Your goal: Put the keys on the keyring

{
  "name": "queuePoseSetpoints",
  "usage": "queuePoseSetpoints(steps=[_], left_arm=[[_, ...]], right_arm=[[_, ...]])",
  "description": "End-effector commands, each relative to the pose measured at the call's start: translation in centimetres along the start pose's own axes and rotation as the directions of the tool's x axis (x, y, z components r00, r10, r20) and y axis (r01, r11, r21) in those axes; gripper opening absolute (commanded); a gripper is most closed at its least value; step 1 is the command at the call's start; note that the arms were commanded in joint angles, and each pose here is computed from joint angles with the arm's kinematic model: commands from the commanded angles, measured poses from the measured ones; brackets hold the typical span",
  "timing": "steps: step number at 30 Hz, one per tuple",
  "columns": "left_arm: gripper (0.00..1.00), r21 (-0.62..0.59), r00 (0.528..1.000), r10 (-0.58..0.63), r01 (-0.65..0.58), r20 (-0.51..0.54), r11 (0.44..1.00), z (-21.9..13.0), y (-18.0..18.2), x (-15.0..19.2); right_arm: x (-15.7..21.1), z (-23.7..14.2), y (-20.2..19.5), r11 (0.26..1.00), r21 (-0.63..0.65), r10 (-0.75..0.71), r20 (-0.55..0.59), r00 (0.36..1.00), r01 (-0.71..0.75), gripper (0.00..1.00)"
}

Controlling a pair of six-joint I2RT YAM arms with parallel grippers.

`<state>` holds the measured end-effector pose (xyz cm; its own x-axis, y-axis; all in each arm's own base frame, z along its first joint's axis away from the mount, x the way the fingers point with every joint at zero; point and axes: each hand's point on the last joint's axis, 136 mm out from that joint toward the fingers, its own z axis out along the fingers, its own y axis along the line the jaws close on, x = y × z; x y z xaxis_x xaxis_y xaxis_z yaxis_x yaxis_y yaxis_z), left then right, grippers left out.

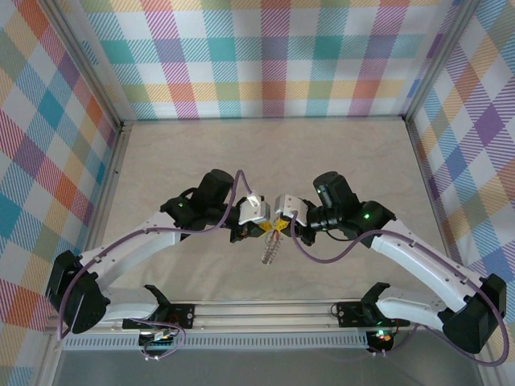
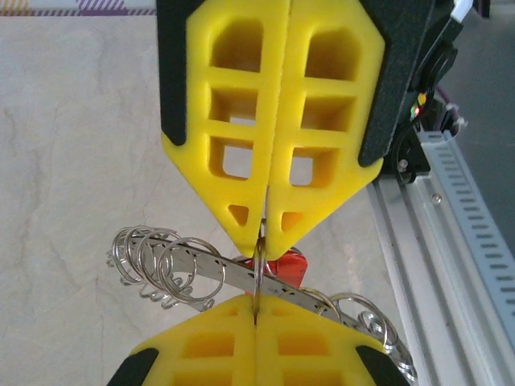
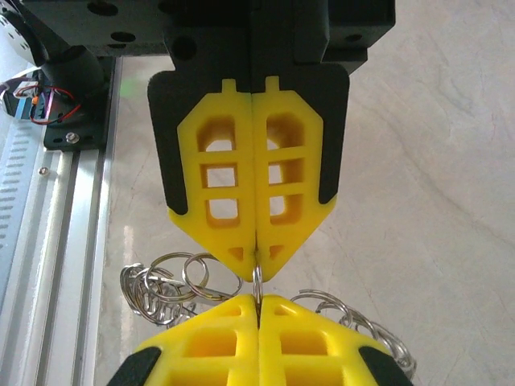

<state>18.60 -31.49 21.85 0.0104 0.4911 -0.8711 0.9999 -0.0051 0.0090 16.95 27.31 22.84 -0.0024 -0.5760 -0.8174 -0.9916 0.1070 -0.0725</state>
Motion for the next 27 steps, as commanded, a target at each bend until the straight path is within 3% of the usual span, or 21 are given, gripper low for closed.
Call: queuePoseSetpoints(steps=[1, 6, 12, 16, 22, 24, 27], left_arm=[[0.0, 0.024, 0.996, -0.032, 0.03, 0.08, 0.999, 0.4, 0.0, -1.2], [0.0, 0.064, 0.982, -0.055, 0.044, 0.18, 0.997, 0.9, -0.1, -2.5], [0.01, 0.085, 0.982, -0.071, 0.057, 0.177, 0.995, 2.4, -0.2, -2.4], [0.11, 0.096, 0.984, -0.039, 0.022, 0.175, 0.995, 2.4, -0.6, -2.7], [0.15, 0.126, 0.987, 0.026, -0.046, 0.159, 0.991, 1.7, -1.7, -2.7], [0.13, 0.142, 0.985, 0.055, -0.079, 0.164, 0.987, 1.4, -2.4, -2.7], [0.0, 0.139, 0.985, 0.084, -0.106, 0.153, 0.985, 1.2, -2.6, -2.4]], right_arm=[[-2.1, -0.5, 0.8, 0.999, -0.04, -0.023, 0.11, 0.994, 0.028, 0.0], [-2.1, -0.1, 1.2, 0.998, -0.061, -0.012, 0.142, 0.99, 0.021, 0.0], [-1.6, 0.4, 1.1, 0.998, -0.066, -0.007, 0.131, 0.991, 0.016, 0.0], [-1.4, 0.5, 1.0, 0.997, -0.066, -0.017, 0.117, 0.993, 0.025, 0.0], [-0.6, 0.9, 0.9, 0.997, -0.068, -0.015, 0.083, 0.996, 0.021, 0.0], [-0.2, 1.1, 0.9, 0.997, -0.07, -0.016, 0.065, 0.998, 0.021, 0.0], [0.1, 1.2, 0.7, 0.998, -0.063, -0.019, 0.055, 0.998, 0.022, 0.0]])
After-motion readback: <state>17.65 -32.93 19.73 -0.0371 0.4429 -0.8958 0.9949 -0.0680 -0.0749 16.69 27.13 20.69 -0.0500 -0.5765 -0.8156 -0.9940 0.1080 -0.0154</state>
